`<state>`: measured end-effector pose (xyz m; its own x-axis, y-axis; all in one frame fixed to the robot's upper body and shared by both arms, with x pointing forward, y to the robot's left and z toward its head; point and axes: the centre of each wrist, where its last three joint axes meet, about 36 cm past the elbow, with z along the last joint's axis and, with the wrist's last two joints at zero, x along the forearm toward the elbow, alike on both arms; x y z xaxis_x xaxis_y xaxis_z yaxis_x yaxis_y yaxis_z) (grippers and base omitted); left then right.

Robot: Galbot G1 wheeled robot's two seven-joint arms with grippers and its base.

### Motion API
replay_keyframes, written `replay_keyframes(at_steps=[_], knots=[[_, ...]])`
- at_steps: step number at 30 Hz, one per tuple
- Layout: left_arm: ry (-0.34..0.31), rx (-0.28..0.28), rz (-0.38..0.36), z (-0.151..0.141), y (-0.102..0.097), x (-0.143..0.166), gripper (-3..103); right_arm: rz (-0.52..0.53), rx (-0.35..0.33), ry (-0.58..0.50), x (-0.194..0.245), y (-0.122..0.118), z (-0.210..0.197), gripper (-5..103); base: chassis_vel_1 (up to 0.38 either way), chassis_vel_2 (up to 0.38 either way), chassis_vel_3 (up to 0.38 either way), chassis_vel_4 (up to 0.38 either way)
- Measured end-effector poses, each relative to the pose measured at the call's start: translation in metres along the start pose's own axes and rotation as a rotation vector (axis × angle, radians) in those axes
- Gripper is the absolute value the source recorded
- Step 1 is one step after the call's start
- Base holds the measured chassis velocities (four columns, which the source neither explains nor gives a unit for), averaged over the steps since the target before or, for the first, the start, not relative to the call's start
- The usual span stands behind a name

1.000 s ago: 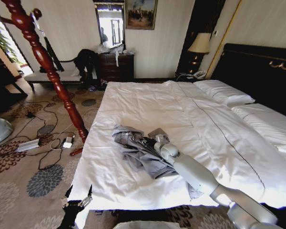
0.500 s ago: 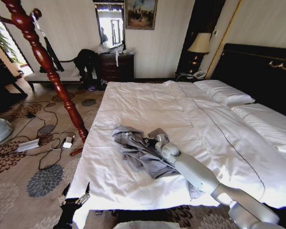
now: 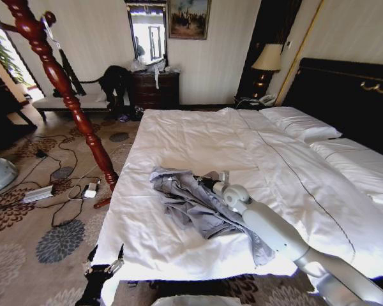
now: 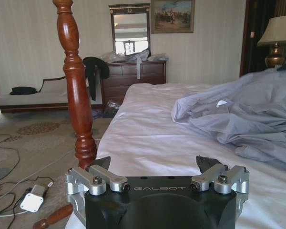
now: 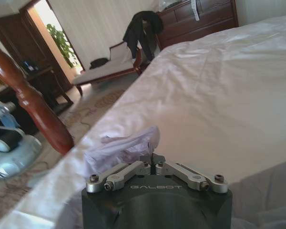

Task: Pick up the clothes from the bed and hang them on the clothes hanger.

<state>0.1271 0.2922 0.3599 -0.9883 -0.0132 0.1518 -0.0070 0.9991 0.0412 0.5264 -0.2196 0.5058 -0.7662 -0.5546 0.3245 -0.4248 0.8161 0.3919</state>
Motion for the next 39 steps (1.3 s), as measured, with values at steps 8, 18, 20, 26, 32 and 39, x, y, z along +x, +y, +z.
replay_keyframes(at_steps=[8,18,20,26,32,39], knots=[[-0.053,-0.018,0.048,-0.022,0.000,-0.015,99,-0.032,-0.006,-0.105,0.048,0.026,-0.068,0,0.000,0.000,0.000,0.000],[-0.088,-0.026,0.066,-0.037,0.002,-0.018,99,0.034,0.104,-0.197,0.094,0.031,-0.111,0,0.000,0.000,0.000,0.000],[-0.100,-0.028,0.073,-0.042,0.003,-0.019,99,0.055,0.101,-0.210,0.102,0.031,-0.122,0,0.000,0.000,0.000,0.000],[-0.131,-0.038,0.080,-0.056,0.007,-0.025,99,0.090,0.163,-0.282,0.130,0.035,-0.161,0,0.000,0.000,0.000,0.000],[-0.146,-0.036,0.076,-0.061,0.010,-0.029,99,0.119,0.365,-0.407,0.166,0.055,-0.205,0,0.000,0.000,0.000,0.000],[-0.148,-0.036,0.075,-0.063,0.011,-0.028,99,0.084,0.401,-0.473,0.193,0.080,-0.231,0,0.000,0.000,0.000,0.000]])
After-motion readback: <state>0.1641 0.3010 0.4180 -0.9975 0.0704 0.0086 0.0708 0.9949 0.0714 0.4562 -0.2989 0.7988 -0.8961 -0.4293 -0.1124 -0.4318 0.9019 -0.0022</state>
